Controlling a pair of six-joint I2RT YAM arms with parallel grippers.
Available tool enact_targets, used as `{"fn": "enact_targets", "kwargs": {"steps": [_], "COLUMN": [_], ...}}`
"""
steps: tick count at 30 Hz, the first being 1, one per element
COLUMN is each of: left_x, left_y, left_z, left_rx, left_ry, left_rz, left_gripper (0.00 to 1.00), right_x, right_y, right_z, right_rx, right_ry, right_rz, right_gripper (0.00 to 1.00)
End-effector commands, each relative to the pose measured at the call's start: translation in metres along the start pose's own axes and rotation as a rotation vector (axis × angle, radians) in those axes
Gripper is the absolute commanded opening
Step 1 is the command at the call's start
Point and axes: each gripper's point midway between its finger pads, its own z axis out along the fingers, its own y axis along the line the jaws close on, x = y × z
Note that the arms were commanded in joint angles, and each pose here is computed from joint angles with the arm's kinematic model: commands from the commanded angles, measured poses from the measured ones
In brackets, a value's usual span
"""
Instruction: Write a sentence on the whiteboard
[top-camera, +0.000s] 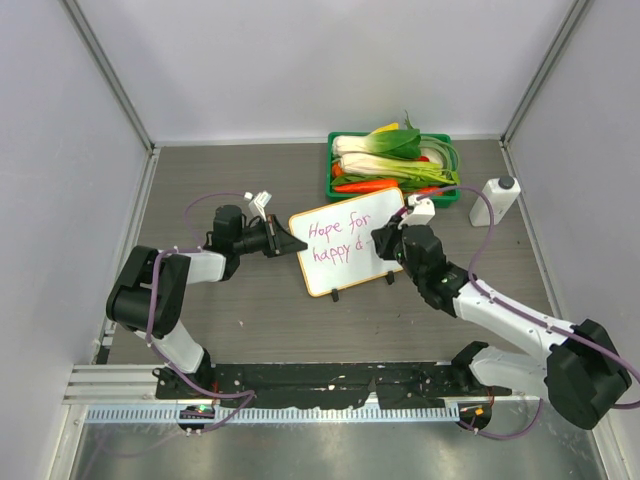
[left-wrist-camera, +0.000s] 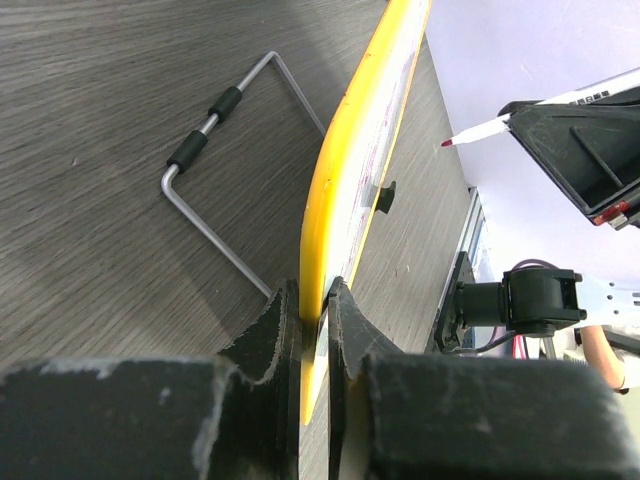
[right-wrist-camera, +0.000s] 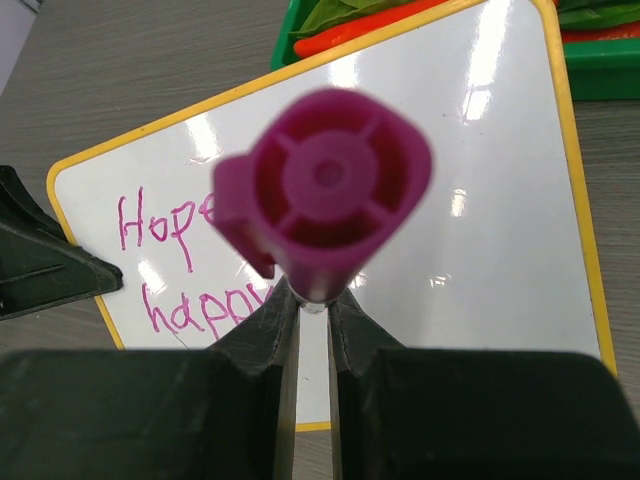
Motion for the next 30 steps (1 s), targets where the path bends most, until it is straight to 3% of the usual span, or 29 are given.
{"fn": "enact_targets", "kwargs": {"steps": [1, 30], "left_x": [0.023, 0.023], "left_y": [0.047, 0.047], "left_z": [-0.004, -0.004], "left_rx": [-0.189, -0.19], "left_ry": [0.026, 0.029], "left_rz": [-0.032, -0.031], "left_gripper": [0.0, 0.0], "right_x": [-0.022, -0.025], "right_y": [-0.001, 0.003], "right_z": [-0.007, 0.023], "right_rx": [0.007, 0.043], "right_ry": [-0.087, -0.103], "right_rz": [0.034, 0.035], "right_gripper": [0.01, 0.01]}}
